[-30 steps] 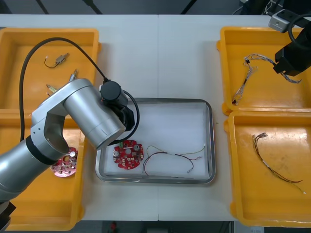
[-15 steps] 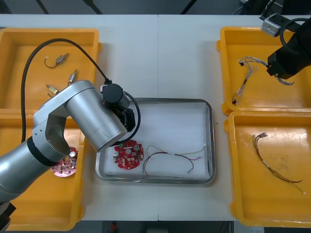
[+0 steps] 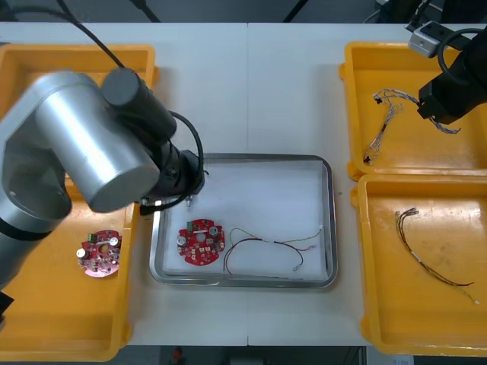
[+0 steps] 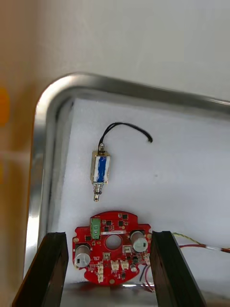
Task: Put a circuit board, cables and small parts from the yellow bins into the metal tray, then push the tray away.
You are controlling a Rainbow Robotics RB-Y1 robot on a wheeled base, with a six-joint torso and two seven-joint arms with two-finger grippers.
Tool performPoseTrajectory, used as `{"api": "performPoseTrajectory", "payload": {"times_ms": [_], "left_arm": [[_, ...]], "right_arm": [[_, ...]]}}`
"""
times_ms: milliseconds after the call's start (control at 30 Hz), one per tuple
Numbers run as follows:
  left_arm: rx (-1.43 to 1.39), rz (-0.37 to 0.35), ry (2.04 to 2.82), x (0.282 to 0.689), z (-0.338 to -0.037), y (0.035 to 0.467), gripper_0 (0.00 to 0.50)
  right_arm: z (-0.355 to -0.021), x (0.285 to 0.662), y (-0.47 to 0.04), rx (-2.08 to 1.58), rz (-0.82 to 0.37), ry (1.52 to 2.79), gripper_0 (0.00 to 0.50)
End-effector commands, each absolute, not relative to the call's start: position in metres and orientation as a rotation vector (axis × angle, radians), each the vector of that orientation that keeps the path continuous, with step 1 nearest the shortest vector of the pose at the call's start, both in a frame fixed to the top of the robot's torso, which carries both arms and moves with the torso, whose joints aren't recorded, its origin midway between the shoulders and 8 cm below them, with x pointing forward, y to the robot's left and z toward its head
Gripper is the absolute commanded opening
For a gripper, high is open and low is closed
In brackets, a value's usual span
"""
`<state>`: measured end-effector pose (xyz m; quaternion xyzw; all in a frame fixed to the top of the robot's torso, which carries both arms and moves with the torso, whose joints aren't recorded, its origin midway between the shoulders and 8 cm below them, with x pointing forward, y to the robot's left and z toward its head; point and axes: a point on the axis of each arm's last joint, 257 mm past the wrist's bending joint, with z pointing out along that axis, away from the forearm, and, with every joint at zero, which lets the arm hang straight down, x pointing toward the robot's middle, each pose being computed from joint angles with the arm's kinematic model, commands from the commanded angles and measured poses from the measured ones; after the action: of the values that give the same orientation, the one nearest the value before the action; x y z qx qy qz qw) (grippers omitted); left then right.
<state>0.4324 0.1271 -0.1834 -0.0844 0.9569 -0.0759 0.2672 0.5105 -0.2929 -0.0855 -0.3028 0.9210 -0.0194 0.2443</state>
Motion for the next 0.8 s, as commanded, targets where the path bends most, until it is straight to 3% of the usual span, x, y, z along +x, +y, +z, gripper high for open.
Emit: {"api": "performPoseTrajectory", "payload": {"times_ms": [33,633,800], "left_arm": [[-0.289,-0.253,2.484,0.447,-0.117,0.145,0.500],[-0.404,-0.232,2.480,0.467,-0.042,0.225,0.500],[-0.389,-0.196,2.473,0.478,-0.027,0.250,0.500]], "right_arm": [[-0.073,0.512,-0.286,-0.795,-0.024,2.478,0.000],[-0.079,0.504,-0.259,-0.897,-0.015,2.447,0.000],[-0.085,0.496,-0.238,-0.978,-0.014,2.423,0.000]]}}
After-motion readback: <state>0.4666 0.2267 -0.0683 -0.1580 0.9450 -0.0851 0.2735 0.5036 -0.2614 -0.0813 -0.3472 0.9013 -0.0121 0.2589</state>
